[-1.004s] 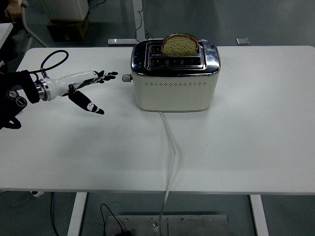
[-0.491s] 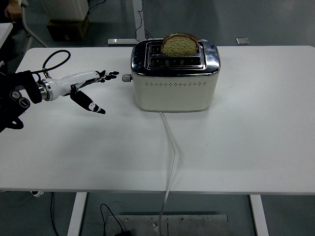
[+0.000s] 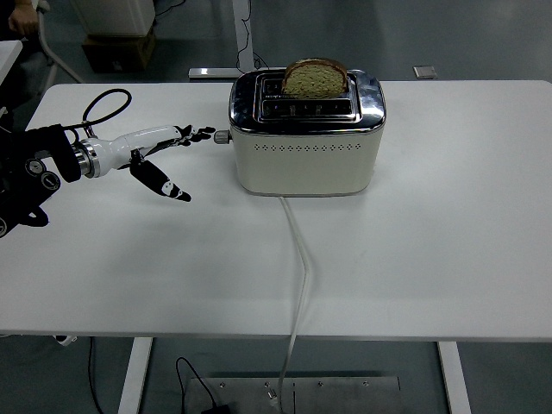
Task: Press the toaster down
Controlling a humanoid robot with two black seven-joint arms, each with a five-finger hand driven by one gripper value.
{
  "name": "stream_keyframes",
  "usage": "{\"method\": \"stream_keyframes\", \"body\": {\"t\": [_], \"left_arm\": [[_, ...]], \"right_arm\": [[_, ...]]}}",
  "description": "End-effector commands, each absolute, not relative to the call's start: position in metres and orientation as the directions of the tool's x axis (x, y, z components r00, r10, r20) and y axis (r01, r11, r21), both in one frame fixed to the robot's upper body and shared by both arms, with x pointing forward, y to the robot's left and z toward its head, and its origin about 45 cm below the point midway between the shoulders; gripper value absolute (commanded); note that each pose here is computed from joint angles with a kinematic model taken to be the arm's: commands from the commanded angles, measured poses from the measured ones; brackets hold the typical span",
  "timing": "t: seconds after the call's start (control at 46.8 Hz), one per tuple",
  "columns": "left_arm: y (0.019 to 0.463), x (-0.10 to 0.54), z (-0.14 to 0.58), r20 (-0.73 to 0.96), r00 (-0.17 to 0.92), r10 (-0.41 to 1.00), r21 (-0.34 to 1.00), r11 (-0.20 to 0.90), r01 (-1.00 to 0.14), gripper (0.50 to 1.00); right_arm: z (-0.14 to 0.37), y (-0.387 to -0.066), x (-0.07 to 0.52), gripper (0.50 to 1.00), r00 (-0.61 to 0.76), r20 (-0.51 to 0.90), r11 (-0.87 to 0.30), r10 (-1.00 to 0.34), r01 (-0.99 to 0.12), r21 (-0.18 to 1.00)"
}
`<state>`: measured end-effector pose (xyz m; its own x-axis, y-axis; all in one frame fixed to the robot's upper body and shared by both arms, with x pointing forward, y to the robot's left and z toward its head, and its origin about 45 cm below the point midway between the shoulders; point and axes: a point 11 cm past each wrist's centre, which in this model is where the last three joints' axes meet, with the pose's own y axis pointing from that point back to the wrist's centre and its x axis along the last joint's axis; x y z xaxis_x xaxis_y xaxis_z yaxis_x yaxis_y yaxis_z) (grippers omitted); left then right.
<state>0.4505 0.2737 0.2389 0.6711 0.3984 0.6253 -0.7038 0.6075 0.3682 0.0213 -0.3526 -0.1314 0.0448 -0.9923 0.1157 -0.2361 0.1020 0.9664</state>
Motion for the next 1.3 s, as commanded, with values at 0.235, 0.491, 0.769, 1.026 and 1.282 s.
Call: {"method": "stream_keyframes", "body": {"t": [0.235,0.491,0.769,1.026,1.282], "left_arm": [[0.264,0.449,0.233,0.615,0.684,0.392,0.372,0.621,-0.69,1.0],[0.265,0.447,0.228,0.608,0.692,0.389,0.384,0.618,-0.685,1.0],[0.266,0.445,0.222,0.6,0.698,0.391,0.393,0.616,-0.682,1.0],[0.273,0.446,0.217,0.595,0.696,0.402,0.412,0.591,-0.694,1.0],[0.27,0.443,0.208,0.581,0.705,0.406,0.42,0.592,-0.687,1.0]], "right_arm": [[-0.131,-0.353,0.021,0.998,0.045,0.116,0.102,-0.992,-0.236,0.966],[-0.131,-0.353,0.022,0.998,0.045,0.116,0.102,-0.992,-0.238,0.966],[-0.131,-0.353,0.021,0.998,0.045,0.116,0.102,-0.992,-0.236,0.966],[-0.131,-0.353,0.021,0.998,0.045,0.116,0.102,-0.992,-0.236,0.966],[-0.131,-0.353,0.021,0.998,0.045,0.116,0.102,-0.992,-0.236,0.966]]}}
